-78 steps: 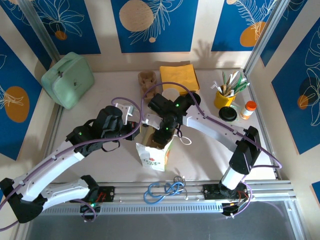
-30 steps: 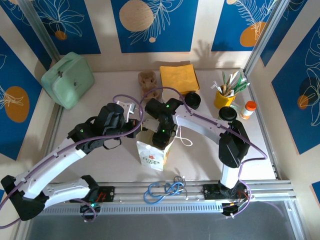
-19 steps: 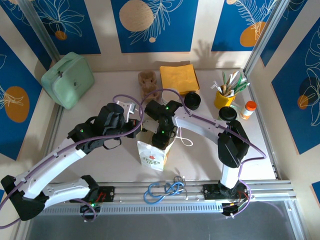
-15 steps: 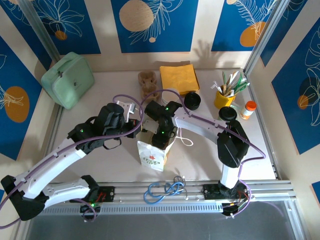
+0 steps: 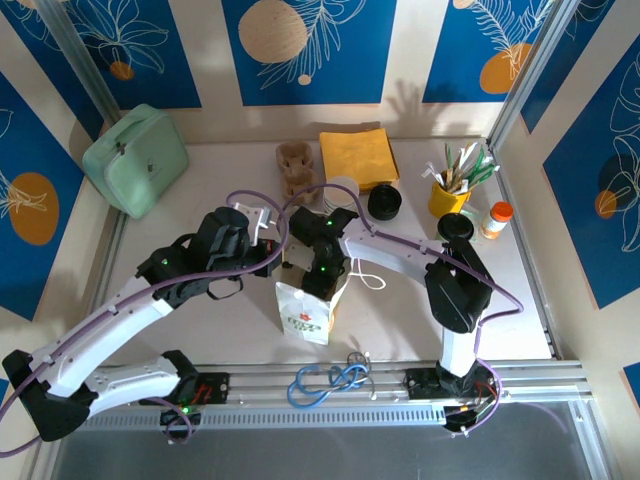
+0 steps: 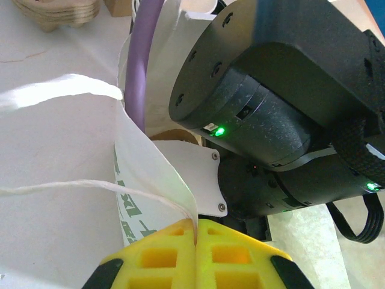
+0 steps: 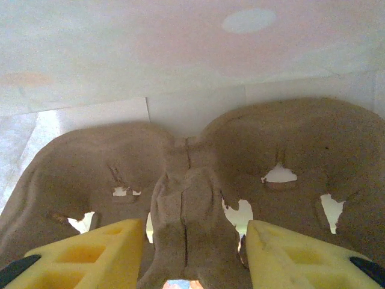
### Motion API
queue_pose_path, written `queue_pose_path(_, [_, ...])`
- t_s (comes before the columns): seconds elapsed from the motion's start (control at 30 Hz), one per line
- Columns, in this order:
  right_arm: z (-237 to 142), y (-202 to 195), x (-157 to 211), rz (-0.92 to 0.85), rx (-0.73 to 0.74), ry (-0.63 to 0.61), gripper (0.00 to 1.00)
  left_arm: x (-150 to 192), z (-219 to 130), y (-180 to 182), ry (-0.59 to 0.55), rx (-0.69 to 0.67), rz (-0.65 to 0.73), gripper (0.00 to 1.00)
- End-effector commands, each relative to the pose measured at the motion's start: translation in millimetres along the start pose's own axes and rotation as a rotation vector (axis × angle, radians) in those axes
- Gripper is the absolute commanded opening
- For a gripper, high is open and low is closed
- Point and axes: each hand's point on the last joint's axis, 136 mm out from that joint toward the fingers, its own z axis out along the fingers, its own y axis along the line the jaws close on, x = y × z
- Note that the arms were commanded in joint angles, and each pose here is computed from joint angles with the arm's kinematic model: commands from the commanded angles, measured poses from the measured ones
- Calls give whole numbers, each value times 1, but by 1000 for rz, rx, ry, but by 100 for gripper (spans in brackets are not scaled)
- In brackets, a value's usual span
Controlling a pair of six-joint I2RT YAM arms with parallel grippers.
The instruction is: Pack the takeout coffee
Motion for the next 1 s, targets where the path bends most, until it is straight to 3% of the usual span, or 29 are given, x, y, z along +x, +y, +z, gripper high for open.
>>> queue_pose_path(0.0, [7, 6, 8, 17, -11, 52, 53, -16, -9, -23, -69, 101, 18, 0])
queue_pose_path(0.37, [-39, 12, -12, -29, 8, -63, 67, -17, -8, -23, -69, 102, 10, 0])
queue_pose_path(0.97, [-82, 30, -25, -67, 15, -213, 64, -11, -5, -2, -61, -2, -56, 0])
